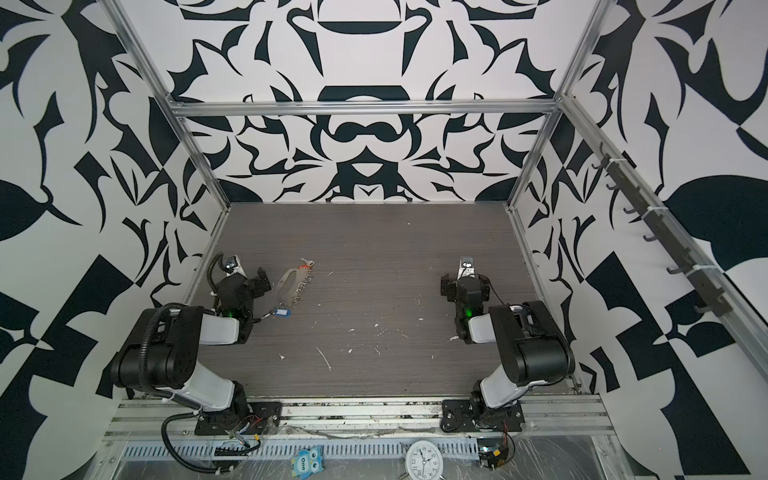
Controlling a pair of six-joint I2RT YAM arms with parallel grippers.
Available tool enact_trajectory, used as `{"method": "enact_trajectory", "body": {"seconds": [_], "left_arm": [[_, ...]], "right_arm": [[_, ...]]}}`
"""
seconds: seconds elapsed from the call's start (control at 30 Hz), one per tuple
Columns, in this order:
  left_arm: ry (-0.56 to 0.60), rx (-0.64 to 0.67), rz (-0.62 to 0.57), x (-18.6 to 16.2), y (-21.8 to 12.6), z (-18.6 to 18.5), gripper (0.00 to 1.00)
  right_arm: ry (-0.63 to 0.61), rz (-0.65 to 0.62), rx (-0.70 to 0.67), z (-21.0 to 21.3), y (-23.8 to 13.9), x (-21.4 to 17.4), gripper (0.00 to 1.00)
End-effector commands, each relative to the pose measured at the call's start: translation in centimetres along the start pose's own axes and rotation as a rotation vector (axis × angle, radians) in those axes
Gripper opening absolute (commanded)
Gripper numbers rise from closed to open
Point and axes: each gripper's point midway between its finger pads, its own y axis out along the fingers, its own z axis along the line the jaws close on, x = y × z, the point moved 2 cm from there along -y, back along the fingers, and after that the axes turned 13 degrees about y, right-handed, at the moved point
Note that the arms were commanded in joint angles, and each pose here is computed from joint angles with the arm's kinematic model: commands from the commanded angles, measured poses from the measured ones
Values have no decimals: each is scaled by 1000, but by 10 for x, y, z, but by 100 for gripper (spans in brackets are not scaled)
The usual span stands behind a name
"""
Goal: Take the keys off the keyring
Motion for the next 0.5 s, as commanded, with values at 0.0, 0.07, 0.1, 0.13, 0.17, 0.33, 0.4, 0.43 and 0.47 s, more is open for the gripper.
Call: {"method": "enact_trajectory", "body": {"seconds": [0.0, 0.07, 0.1, 0.13, 0.17, 0.33, 0.4, 0.43, 0.47], "left_arm": [[-16, 1, -34, 9, 1, 1, 99], [-16, 2, -35, 9, 1, 1, 100], [-15, 1, -33, 9, 1, 0, 100], [-17, 2, -34, 9, 1, 1, 99], [-17, 1, -35, 10, 1, 1, 99], [-16, 2, -34, 9, 1, 1, 99], [-17, 2, -34, 10, 1, 1, 99], [-16, 2, -33, 9, 1, 1, 99], [-16, 2, -34, 10, 1, 1, 100]], "right_arm": [[11, -49, 10, 3, 0, 17, 100], [10, -46, 10, 3, 0, 16, 100], [10, -47, 10, 3, 0, 16, 100], [10, -46, 11, 3, 0, 16, 100], [10, -46, 11, 3, 0, 16, 100], [11, -47, 12, 3, 0, 16, 100], [10, -46, 11, 3, 0, 16, 100], [10, -46, 11, 3, 0, 16, 100], [10, -47, 11, 3, 0, 16, 100]]}}
